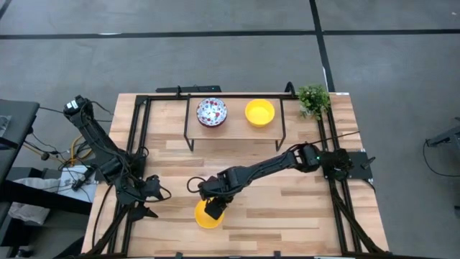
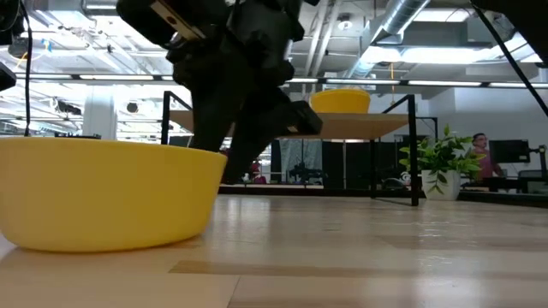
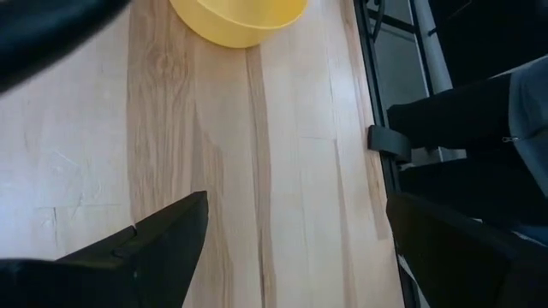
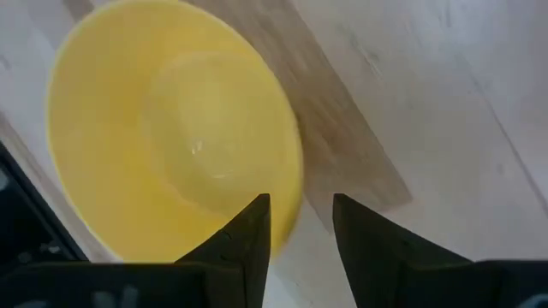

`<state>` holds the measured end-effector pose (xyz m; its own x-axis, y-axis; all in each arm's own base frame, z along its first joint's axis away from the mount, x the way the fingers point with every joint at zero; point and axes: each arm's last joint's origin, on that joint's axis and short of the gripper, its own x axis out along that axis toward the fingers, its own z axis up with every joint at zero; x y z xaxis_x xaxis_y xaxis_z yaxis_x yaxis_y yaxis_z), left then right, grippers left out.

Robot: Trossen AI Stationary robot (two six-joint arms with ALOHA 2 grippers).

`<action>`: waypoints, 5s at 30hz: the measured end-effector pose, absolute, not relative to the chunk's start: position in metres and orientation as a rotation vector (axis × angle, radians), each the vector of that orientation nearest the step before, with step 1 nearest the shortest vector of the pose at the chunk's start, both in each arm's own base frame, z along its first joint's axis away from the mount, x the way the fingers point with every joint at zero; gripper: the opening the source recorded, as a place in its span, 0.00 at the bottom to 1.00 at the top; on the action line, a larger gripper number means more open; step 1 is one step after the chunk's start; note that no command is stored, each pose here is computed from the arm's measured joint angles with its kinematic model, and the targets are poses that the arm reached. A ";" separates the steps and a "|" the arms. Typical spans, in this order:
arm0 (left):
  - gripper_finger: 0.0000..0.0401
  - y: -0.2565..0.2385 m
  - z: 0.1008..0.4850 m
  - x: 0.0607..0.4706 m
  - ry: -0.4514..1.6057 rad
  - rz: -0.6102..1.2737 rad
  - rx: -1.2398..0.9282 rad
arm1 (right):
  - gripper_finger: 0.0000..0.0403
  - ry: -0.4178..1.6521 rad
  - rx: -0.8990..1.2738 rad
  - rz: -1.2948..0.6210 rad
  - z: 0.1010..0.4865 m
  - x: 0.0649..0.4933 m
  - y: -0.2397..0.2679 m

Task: Pick & Place Mini bowls
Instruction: Stack the yellow bowl on the yellow bowl on the shelf

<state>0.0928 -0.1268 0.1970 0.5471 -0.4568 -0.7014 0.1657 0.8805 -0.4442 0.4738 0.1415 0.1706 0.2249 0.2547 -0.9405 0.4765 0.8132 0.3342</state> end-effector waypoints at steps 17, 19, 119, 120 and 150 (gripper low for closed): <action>0.89 -0.127 0.198 0.093 0.916 -0.384 -0.353 | 0.02 1.353 0.635 -0.158 0.167 0.476 0.142; 0.89 -0.127 0.198 0.093 0.916 -0.384 -0.353 | 0.02 1.353 0.626 -0.157 0.167 0.476 0.142; 0.89 -0.016 0.199 0.094 0.081 -0.161 -0.235 | 0.00 1.235 0.531 -0.385 0.375 0.275 -0.208; 0.89 -0.016 0.199 0.094 0.081 -0.161 -0.234 | 0.00 1.242 0.531 -0.383 0.375 0.275 -0.207; 0.89 -0.016 0.199 0.094 0.081 -0.160 -0.234 | 0.00 1.315 0.507 -0.333 0.352 0.292 -0.214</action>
<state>0.0945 -0.0163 0.1991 0.9840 -0.1675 -0.0609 0.1487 0.9600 -0.2373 0.2916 -0.2139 0.3520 0.2299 0.0510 -0.9719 0.5071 0.8461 0.1643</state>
